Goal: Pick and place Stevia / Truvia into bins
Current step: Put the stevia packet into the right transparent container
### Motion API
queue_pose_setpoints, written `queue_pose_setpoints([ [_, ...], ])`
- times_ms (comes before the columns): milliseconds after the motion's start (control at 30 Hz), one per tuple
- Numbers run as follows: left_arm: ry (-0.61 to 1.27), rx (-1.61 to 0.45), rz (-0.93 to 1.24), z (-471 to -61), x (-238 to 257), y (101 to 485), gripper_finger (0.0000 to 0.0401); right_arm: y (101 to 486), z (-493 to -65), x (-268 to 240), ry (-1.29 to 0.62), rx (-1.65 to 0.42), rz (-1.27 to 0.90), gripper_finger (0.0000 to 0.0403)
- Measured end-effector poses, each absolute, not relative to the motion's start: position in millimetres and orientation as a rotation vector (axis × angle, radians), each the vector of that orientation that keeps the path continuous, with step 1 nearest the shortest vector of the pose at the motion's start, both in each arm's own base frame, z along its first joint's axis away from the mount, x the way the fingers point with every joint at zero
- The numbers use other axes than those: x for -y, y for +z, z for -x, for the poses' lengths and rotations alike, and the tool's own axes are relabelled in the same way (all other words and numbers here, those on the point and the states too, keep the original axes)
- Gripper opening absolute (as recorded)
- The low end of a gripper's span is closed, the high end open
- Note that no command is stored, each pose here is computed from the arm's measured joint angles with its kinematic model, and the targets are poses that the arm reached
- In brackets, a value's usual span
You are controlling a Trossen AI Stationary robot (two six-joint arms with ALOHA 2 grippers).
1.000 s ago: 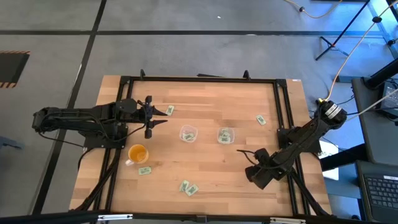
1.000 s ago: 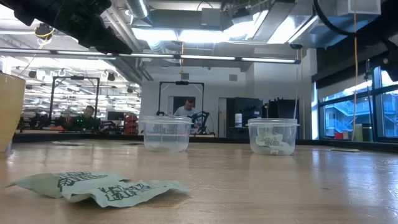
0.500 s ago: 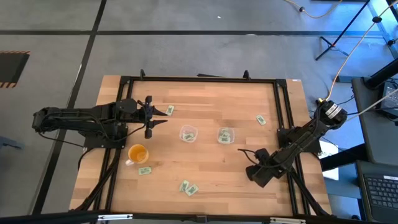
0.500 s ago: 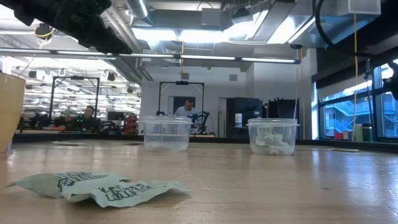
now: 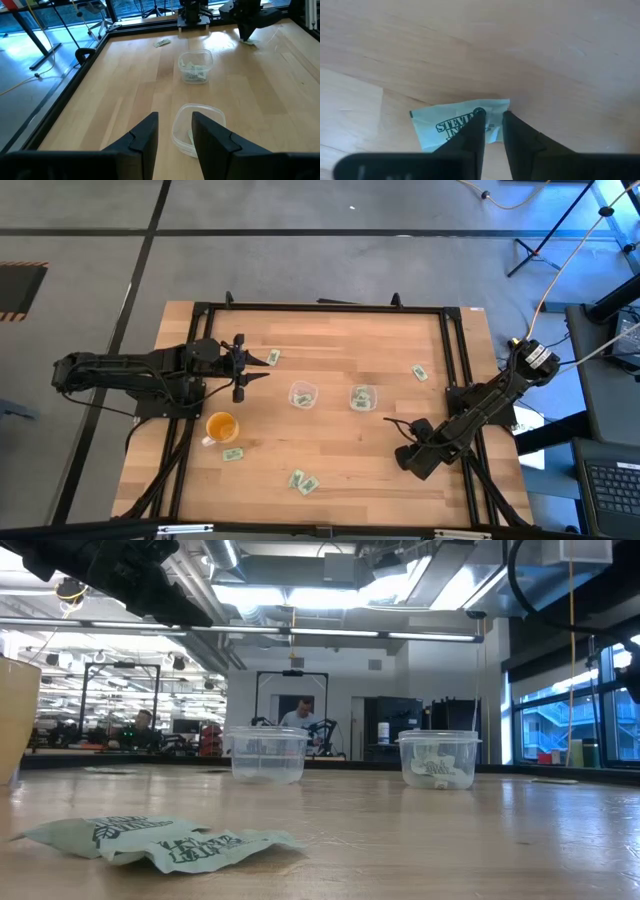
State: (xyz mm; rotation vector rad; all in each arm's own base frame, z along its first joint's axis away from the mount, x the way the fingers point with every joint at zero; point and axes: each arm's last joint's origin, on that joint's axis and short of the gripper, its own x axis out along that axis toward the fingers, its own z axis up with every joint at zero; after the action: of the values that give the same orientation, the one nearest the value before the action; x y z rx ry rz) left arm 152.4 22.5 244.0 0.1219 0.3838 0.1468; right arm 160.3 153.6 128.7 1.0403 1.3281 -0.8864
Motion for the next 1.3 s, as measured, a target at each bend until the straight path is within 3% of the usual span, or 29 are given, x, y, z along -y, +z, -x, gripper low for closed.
queue_pose_setpoints([
  [433, 0.147, -0.384, -0.122, -152.4, -22.6, 244.0, 0.0114, 129.6, -160.5, -153.3, -0.870, -1.321, -1.025, 0.0005],
  [600, 0.147, -0.384, -0.122, -152.4, -22.5, 244.0, 0.0114, 145.1, -169.4, -152.5, -0.853, -1.238, -0.925, 0.0002],
  [1000, 0.145, -0.379, -0.141, -152.5, -22.6, 244.7, 0.0114, 225.7, -226.1, -127.1, -0.789, -0.940, -0.568, 0.0001],
  [1300, 0.145, -0.379, -0.140, -152.5, -22.6, 244.6, 0.0114, 232.7, -268.2, -63.6, -0.726, -0.927, -0.398, 0.0001],
])
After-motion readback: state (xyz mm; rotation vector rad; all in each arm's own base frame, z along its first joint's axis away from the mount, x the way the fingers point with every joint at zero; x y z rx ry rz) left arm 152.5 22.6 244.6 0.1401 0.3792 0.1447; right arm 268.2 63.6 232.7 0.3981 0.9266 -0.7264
